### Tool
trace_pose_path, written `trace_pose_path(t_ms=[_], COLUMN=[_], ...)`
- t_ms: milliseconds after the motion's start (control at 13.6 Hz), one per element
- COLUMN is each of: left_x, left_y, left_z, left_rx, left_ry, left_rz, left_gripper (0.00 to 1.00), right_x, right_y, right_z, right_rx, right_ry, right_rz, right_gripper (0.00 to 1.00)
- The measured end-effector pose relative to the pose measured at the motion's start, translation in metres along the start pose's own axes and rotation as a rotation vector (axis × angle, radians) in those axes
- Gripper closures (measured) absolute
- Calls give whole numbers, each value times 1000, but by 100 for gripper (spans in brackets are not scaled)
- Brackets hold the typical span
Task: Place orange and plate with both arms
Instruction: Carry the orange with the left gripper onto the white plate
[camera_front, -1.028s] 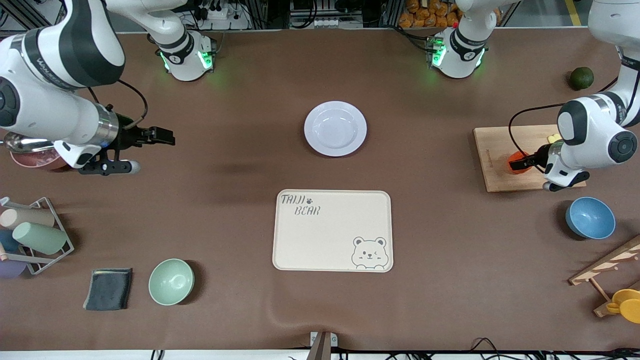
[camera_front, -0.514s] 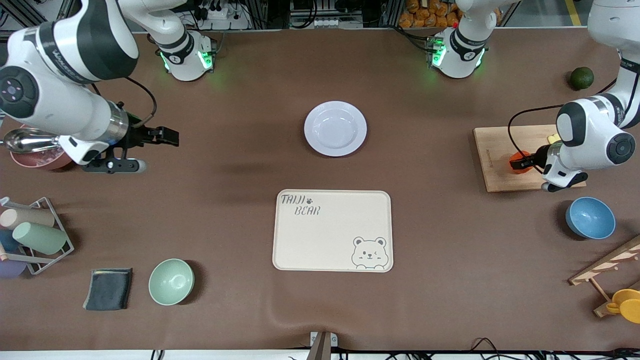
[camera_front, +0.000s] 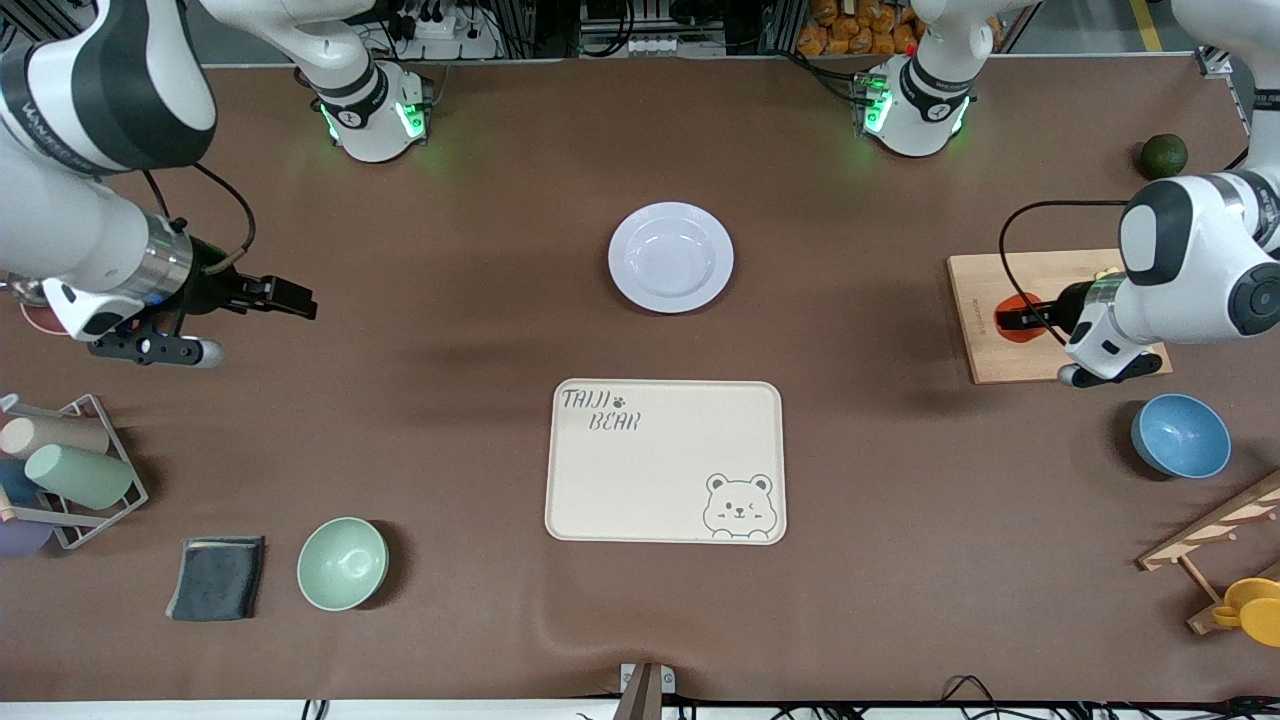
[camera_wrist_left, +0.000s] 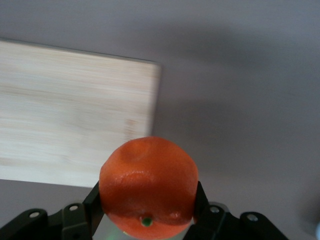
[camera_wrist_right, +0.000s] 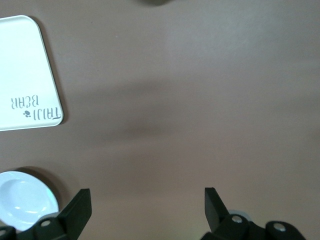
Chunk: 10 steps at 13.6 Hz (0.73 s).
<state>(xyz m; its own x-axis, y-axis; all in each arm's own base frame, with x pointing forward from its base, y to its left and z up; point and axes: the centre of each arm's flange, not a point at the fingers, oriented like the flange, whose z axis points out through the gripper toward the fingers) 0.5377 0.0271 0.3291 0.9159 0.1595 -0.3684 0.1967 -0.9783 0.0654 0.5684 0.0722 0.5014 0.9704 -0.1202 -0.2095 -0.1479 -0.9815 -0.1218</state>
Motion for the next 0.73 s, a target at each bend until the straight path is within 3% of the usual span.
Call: trace_pose_path(t_ms=[220,367,514,734], left_x=[-14,-32,-60,-114], left_y=[75,134,198,288], left_z=[-2,9,21,44], left_rx=[-30,-53,-36,5], left_ry=[-15,-46,-63,-45], left_rz=[33,3,-39,-115], left_gripper=[29,29,29,30], right_x=[-15,-27,-30,-8], right_y=[-44,-78,-99,-98], right_z=[40,62,74,85], right_rx=[85,122,168,211], right_ry=[-194,-288,-323,-256], right_rz=[-45,-87,-103,-68], right_gripper=[0,0,0,0])
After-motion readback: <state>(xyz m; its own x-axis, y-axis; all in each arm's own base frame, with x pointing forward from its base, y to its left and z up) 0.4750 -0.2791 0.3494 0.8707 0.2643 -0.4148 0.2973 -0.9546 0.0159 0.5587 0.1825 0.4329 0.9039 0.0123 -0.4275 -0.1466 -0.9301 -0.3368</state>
